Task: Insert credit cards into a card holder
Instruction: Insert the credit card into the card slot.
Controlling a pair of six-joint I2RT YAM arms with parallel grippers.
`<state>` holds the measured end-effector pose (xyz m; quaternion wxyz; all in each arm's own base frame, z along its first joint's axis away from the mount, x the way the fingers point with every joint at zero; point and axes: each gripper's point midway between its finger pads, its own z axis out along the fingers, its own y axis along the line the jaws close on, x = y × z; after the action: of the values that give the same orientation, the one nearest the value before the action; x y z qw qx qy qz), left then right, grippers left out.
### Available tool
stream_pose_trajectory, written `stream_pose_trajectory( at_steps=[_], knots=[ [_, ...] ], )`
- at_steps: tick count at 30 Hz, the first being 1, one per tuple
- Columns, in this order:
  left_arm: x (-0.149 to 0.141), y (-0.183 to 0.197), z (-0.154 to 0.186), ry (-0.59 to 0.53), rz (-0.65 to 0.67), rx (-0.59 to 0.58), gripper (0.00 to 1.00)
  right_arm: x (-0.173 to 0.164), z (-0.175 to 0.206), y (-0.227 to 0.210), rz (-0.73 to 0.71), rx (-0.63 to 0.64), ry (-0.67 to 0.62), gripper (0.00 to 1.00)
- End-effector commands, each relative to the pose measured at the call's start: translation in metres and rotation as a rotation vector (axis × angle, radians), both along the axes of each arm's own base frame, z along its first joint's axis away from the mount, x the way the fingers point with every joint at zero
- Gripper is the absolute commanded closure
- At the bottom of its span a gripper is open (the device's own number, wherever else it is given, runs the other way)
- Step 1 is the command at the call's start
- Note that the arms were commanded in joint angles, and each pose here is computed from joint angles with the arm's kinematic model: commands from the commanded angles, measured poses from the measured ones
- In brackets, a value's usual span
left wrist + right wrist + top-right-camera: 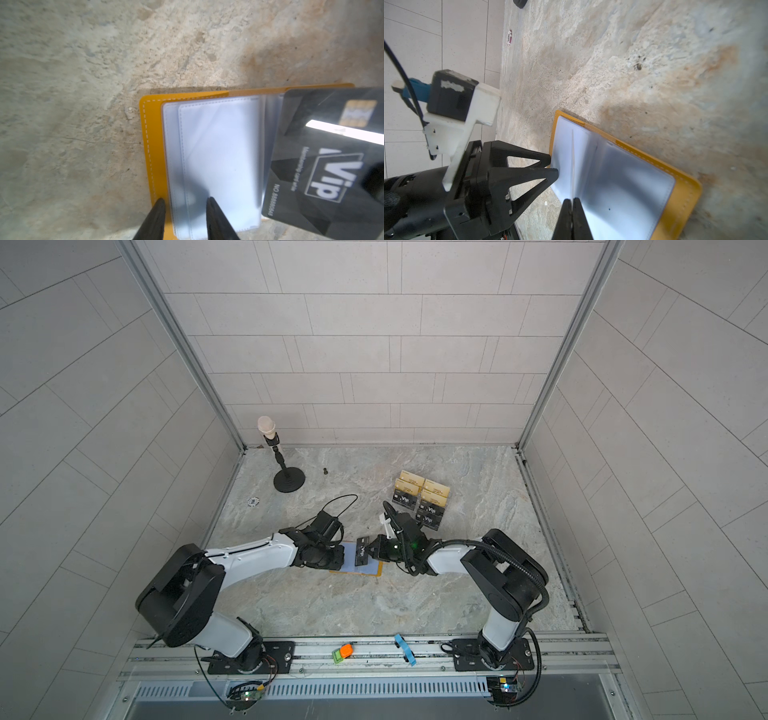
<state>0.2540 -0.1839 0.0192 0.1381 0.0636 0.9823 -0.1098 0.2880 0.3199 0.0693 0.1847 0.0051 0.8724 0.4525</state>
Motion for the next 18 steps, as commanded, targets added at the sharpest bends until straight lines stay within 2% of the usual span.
stream_pose_trajectory(
  at_steps=[1, 18],
  knots=[
    [-0.009, 0.013, -0.013, 0.041, 0.008, 0.051, 0.62, 0.005, 0.0, 0.002, -0.029, 0.03, -0.011, 1.0],
    [-0.011, 0.013, -0.014, 0.046, 0.011, 0.043, 0.62, 0.003, -0.009, -0.006, -0.038, 0.033, 0.016, 1.0]
  ],
)
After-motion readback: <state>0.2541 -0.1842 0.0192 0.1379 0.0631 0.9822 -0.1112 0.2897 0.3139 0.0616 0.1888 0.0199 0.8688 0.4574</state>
